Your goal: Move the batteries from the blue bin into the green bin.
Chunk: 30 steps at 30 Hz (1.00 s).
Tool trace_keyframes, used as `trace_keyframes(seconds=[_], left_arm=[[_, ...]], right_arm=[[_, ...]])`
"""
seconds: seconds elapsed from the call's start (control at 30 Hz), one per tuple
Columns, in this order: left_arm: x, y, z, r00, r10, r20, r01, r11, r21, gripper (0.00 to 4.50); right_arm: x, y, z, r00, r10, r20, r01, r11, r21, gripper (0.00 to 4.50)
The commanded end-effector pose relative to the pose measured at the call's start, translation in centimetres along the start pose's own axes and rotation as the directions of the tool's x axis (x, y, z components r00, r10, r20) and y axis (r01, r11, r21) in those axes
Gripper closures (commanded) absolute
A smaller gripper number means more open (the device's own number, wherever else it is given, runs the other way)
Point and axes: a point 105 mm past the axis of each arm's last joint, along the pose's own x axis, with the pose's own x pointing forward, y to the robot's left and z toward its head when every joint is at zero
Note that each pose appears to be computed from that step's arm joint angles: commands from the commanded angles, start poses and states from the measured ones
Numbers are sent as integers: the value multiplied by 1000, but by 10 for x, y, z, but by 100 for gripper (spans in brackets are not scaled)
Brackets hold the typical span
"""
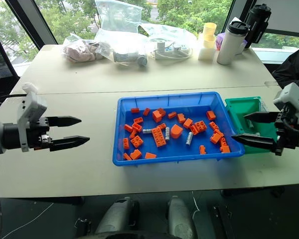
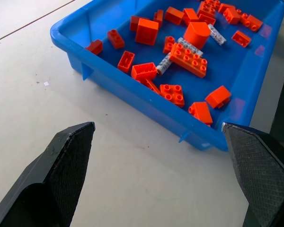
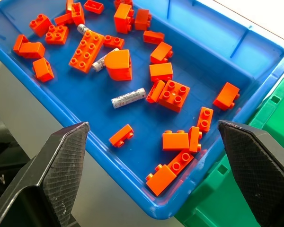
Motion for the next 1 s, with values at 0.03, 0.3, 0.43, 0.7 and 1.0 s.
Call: trace_keyframes(seconds=[0.03, 0.3, 0.43, 0.7, 1.0], left_arm=[[-2, 3, 6, 1000, 18, 10, -18, 999, 37, 0], [-2, 4, 6, 999, 42, -2, -42, 996, 76, 0], [0, 3, 3, 999, 49, -21, -47, 995, 86, 0], [-1, 5, 3, 997, 75, -25, -72, 992, 107, 0], [-10, 12, 9, 994, 52, -95, -34, 982, 185, 0]], right_arm=[[-1, 0, 9, 999, -13, 29, 14, 999, -35, 2], [6, -2, 6, 999, -14, 32, 15, 999, -37, 2], [9, -7, 4, 999, -34, 24, 35, 999, -35, 2], [20, -16, -6, 996, -89, -15, 87, 989, -116, 2], [46, -5, 38, 988, 17, 155, -14, 1000, -19, 2]])
